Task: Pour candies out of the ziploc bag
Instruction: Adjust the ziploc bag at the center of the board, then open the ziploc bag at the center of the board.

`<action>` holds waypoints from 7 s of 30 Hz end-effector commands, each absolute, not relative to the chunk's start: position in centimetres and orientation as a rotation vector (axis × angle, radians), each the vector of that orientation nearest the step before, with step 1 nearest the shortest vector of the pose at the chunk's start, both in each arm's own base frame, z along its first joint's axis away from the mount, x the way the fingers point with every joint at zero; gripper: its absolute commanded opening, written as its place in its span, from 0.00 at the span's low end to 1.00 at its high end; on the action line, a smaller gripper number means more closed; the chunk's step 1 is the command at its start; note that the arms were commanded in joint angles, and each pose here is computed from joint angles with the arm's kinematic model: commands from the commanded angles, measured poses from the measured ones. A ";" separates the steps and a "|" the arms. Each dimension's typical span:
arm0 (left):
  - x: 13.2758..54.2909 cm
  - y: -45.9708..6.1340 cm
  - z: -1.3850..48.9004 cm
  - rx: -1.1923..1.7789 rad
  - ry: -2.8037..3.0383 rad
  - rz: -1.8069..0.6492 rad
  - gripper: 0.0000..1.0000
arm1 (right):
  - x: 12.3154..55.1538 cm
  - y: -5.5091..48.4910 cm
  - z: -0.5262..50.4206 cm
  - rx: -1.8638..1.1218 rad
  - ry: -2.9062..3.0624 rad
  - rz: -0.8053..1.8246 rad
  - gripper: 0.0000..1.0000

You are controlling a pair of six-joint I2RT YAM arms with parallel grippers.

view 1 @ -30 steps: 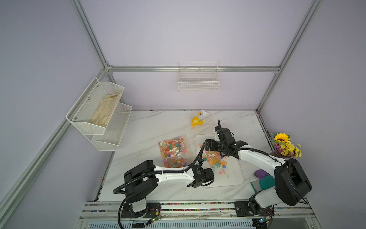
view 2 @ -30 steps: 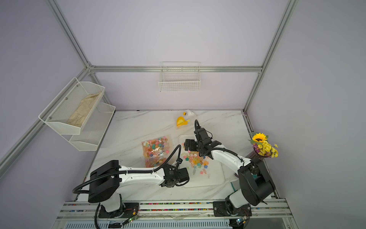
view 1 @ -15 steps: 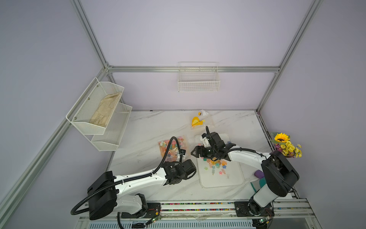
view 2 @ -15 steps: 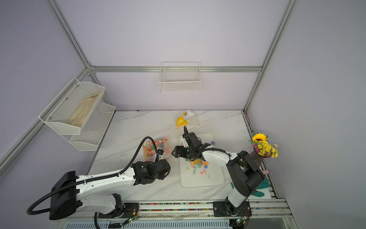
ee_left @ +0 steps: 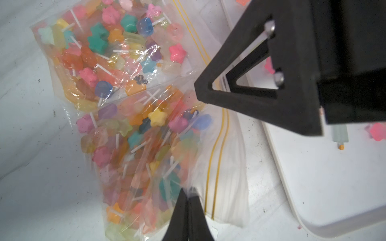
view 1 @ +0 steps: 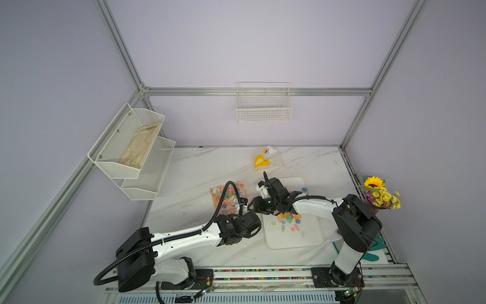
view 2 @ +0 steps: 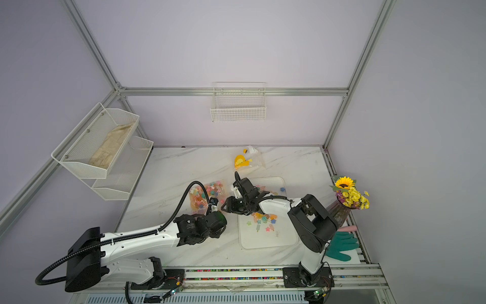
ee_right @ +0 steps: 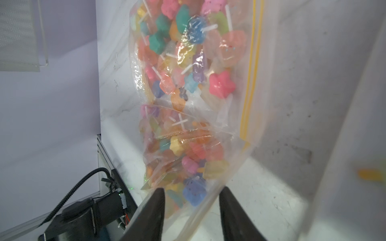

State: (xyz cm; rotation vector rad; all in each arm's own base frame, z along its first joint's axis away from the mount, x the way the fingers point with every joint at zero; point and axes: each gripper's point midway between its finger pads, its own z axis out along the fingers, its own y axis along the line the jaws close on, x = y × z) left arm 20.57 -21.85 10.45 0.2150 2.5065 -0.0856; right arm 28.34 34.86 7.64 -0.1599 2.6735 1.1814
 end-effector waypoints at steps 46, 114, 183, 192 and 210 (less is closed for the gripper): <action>24.7 -18.2 14.0 -0.253 2.421 -0.312 0.78 | 27.7 34.0 8.6 -0.287 2.601 0.977 0.43; 30.3 -29.3 8.5 0.044 2.751 -0.162 0.40 | 33.8 21.7 9.8 0.142 2.485 0.871 0.64; 27.7 -30.1 6.1 0.076 2.854 -0.203 0.25 | 33.9 21.8 10.0 0.138 2.479 0.879 0.67; 27.6 -29.7 6.1 0.075 2.857 -0.184 0.16 | 34.0 21.7 10.2 0.138 2.475 0.882 0.67; 27.7 -28.4 7.0 0.023 2.826 -0.145 0.00 | 33.8 21.6 10.6 0.124 2.461 0.884 0.68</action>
